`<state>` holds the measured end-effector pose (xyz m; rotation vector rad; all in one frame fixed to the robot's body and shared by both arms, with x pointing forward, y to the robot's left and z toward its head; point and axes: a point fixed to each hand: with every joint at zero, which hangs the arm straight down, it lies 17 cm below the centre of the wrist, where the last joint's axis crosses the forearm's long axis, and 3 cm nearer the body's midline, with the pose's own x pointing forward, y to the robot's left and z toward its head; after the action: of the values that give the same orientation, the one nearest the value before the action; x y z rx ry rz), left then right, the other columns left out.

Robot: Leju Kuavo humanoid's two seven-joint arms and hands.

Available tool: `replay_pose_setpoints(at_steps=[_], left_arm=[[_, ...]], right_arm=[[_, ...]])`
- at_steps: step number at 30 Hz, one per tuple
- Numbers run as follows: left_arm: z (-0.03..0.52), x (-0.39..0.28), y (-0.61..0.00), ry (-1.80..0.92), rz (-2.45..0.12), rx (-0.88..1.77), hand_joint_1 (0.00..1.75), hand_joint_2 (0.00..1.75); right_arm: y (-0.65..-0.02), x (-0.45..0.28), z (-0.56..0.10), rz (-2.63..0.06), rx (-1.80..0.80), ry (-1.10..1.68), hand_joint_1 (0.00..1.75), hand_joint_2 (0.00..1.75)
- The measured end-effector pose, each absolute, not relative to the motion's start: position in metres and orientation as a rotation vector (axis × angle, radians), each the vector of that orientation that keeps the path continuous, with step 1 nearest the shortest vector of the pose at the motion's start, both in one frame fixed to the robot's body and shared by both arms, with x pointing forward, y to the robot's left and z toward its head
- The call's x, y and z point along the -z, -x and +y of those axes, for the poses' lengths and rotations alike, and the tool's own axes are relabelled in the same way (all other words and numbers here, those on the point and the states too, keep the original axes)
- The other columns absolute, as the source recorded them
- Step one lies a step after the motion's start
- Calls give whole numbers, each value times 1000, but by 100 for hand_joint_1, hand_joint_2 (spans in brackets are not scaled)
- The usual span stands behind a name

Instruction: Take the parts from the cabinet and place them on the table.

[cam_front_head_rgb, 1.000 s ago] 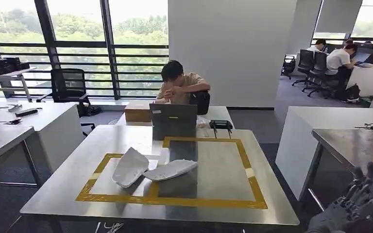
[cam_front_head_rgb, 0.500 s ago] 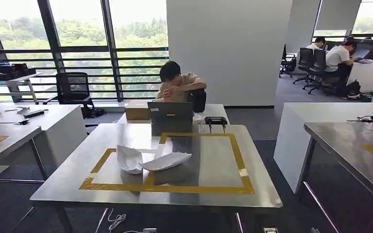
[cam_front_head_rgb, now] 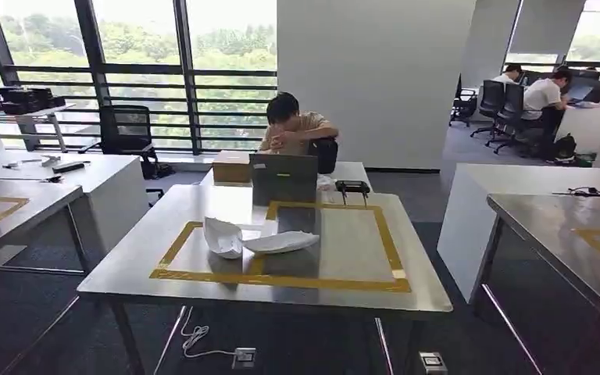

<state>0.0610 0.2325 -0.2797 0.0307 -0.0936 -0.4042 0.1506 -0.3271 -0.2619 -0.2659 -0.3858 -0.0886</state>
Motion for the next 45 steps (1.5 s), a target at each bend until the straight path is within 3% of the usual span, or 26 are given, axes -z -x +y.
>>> replay_pose_setpoints(at_steps=[3, 7, 18, 27, 28, 45], left_arm=[[231, 278, -74, -18, -111, 432, 0, 0], [236, 276, -90, -26, -130, 416, 0, 0], [247, 274, -103, -71, -122, 421, 0, 0], [245, 274, -105, -78, -117, 419, 0, 0], [246, 274, -104, -83, -111, 426, 0, 0], [245, 274, -105, -102, -104, 464, 0, 0]], right_arm=[[-86, 279, -304, -96, 100, 152, 0, 0], [-50, 281, -266, 34, 153, 4, 0, 0], [-83, 276, -232, -89, -7, -37, 0, 0], [-64, 277, -220, -23, -66, -35, 0, 0], [-65, 278, -224, -28, -65, -11, 0, 175], [-83, 277, -227, -93, -9, 72, 0, 175]])
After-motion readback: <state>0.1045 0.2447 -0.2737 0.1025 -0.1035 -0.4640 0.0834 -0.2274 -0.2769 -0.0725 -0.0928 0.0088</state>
